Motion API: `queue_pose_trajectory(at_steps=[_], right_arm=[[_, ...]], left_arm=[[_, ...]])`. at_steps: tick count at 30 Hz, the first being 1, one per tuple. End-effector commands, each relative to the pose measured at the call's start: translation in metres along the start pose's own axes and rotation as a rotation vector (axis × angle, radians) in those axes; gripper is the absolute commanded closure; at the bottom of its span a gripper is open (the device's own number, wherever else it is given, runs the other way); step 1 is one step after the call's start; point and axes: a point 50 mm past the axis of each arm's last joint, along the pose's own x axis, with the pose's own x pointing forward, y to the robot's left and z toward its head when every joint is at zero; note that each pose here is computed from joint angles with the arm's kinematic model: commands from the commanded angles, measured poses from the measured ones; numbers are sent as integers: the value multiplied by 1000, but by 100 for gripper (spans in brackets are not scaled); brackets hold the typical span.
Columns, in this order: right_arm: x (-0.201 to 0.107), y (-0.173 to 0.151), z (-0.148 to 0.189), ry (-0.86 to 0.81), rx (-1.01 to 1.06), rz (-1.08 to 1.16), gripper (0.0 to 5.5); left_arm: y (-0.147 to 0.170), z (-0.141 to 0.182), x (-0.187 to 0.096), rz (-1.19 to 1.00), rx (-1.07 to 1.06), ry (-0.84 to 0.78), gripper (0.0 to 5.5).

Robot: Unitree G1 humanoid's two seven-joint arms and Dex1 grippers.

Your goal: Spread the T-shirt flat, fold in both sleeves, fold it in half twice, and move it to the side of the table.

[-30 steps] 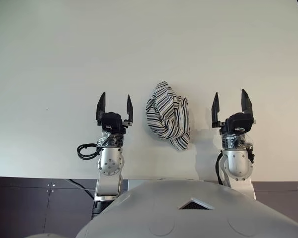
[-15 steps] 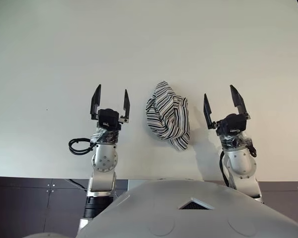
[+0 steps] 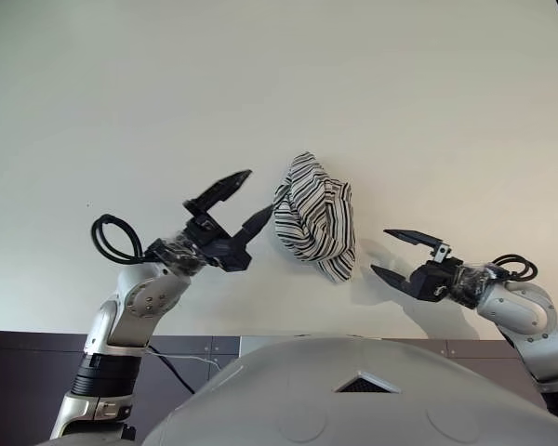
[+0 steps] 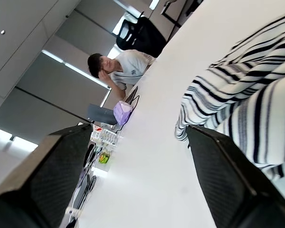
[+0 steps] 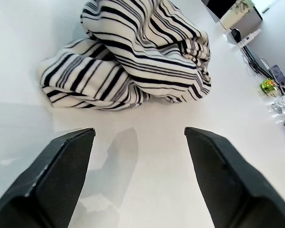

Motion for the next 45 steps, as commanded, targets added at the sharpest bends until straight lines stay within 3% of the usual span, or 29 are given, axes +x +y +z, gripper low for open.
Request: queue_pose_trajectory(at_steps=[1, 8, 13, 22, 28, 31, 35, 38, 45], right_arm=[[9, 9, -3, 6, 23, 75, 201], [45, 21, -12, -49, 172, 113, 201], [74, 11, 0, -184, 297, -16, 201], [54, -50, 46, -443, 265, -366, 201], [42, -68, 61, -513, 232, -468, 201], [36, -72, 58, -486, 216, -487, 201], [47, -33, 35, -304, 121, -197, 201], [48, -26, 25, -254, 115, -170, 201], [54, -14, 1, -114, 89, -122, 206]], left_arm=[[-13, 3, 1, -172, 58, -55, 182], [-14, 8, 16, -211, 71, -110, 182], [-31, -25, 8, -342, 139, 55, 182], [-45, -46, -8, -418, 128, 161, 182], [-42, -54, -8, -392, 106, 175, 182], [-37, -55, -7, -358, 90, 175, 182], [-27, -52, -4, -301, 66, 145, 182], [-30, -43, -1, -331, 43, 91, 182], [-22, -39, 17, -337, 60, 35, 289]])
